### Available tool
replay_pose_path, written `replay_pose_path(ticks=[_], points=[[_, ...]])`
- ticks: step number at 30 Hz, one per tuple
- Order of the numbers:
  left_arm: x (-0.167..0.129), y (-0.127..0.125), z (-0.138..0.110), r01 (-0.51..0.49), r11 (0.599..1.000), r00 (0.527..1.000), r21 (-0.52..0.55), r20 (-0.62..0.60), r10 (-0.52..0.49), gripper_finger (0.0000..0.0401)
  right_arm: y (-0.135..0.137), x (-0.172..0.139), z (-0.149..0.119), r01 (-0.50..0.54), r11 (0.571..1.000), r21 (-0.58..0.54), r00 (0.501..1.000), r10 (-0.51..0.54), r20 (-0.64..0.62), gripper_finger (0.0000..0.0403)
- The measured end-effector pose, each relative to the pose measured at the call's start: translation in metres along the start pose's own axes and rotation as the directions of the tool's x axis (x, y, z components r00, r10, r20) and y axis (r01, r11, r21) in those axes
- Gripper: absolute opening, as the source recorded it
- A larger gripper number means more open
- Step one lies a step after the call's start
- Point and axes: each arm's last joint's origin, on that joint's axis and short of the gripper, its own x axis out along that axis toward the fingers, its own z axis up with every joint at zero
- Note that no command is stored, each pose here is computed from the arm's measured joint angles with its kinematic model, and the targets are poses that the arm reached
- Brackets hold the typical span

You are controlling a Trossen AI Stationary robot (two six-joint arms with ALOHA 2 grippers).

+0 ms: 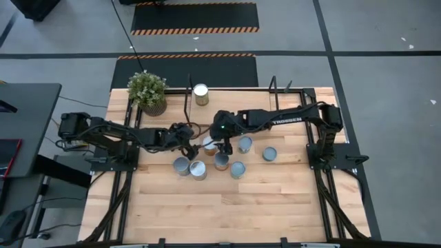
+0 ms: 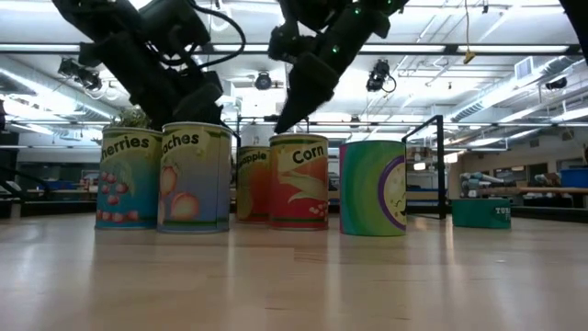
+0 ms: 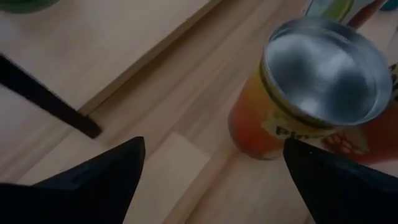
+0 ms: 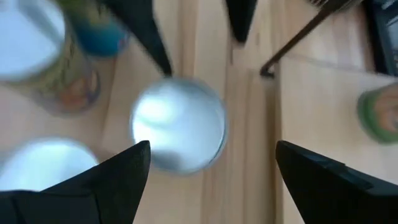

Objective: Pick and place cans onto a shelf
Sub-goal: Put the canned pineapple on the shelf

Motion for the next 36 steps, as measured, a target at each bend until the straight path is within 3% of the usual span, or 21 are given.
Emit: replay_pose_path(ticks=[6,17,23,28,31,36], points=[[-0.001,-0.001,-0.003,-0.001,1.0,1.0,0.011,-0.015,0.001,0.0389,0.007,-0.007,-0.004,0.074,0.992,-0.101,0.993,-0.082,-0.08,0.0354],[0.0,-0.003,-0.003,-0.008,1.0,1.0,0.006,0.003,0.008,0.0389,0.0,0.029,-0.014,0.018,0.991,-0.129,0.995,-0.03,-0.093,0.0354],[0.0,-0.003,-0.002,-0.002,1.0,1.0,0.004,0.004,0.002,0.0389,-0.016,0.033,-0.009,0.148,0.976,-0.161,0.987,-0.156,-0.038,0.0354],[-0.001,-0.005,-0.003,0.008,1.0,1.0,0.01,-0.001,-0.008,0.0389,-0.029,0.015,-0.008,0.189,0.968,-0.163,0.976,-0.203,-0.074,0.0354],[-0.002,-0.005,-0.006,0.002,1.0,1.0,0.022,-0.019,-0.002,0.0389,-0.029,0.004,-0.01,0.146,0.977,-0.156,0.981,-0.164,-0.108,0.0354],[-0.002,-0.003,-0.005,-0.014,1.0,1.0,0.018,-0.009,0.014,0.0389,-0.025,0.005,-0.013,-0.029,0.994,-0.107,0.995,0.018,-0.1,0.0354]])
